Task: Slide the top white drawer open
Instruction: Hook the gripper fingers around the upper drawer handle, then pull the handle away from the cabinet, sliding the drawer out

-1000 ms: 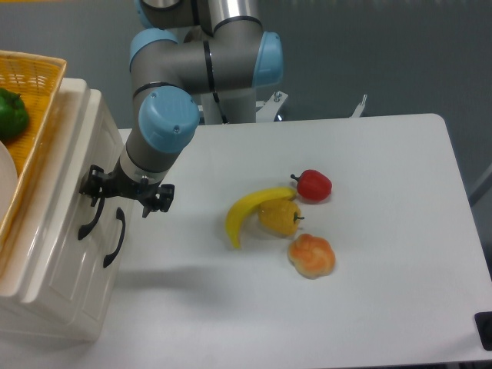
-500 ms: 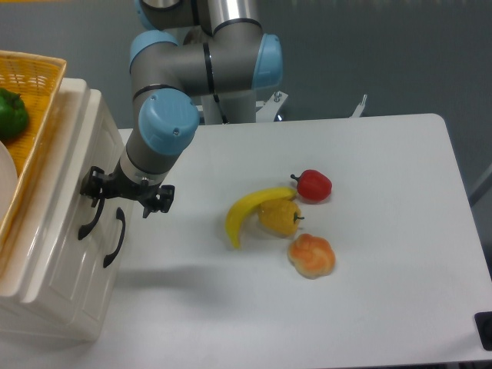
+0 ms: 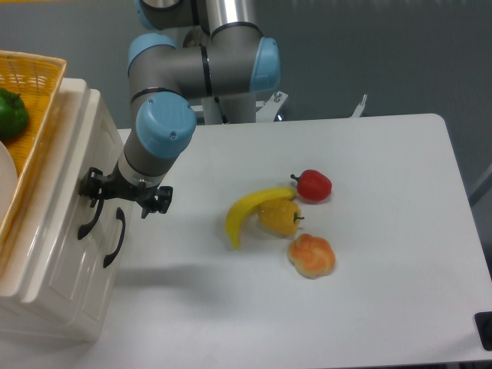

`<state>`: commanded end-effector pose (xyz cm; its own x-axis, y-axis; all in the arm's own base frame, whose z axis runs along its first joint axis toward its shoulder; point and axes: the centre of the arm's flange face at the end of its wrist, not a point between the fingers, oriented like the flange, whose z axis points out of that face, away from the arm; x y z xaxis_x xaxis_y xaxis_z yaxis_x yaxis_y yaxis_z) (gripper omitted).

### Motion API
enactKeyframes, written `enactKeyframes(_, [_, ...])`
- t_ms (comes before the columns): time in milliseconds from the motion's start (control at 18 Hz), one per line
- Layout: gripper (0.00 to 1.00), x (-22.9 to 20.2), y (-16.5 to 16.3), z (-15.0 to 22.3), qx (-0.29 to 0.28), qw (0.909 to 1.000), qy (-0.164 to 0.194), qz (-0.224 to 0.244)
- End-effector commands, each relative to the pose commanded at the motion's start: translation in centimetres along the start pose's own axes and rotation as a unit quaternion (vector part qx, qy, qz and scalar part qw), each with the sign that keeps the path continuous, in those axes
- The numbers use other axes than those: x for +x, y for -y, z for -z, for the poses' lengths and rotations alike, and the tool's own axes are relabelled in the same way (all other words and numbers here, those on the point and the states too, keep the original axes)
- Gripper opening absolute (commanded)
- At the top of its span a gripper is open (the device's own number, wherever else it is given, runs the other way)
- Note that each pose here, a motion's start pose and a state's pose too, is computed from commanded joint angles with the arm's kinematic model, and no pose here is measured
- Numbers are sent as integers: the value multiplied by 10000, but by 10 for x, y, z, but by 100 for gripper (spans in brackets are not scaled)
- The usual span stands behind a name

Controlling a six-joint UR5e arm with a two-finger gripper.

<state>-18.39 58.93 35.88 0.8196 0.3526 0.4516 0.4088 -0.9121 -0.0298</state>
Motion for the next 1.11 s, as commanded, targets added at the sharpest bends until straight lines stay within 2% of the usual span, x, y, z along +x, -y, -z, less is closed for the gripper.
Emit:
enactKeyframes(278, [100, -5, -1, -1, -58, 9997, 223, -1])
enactKeyframes(1111, [100, -28, 2, 22, 123, 9994, 270, 151])
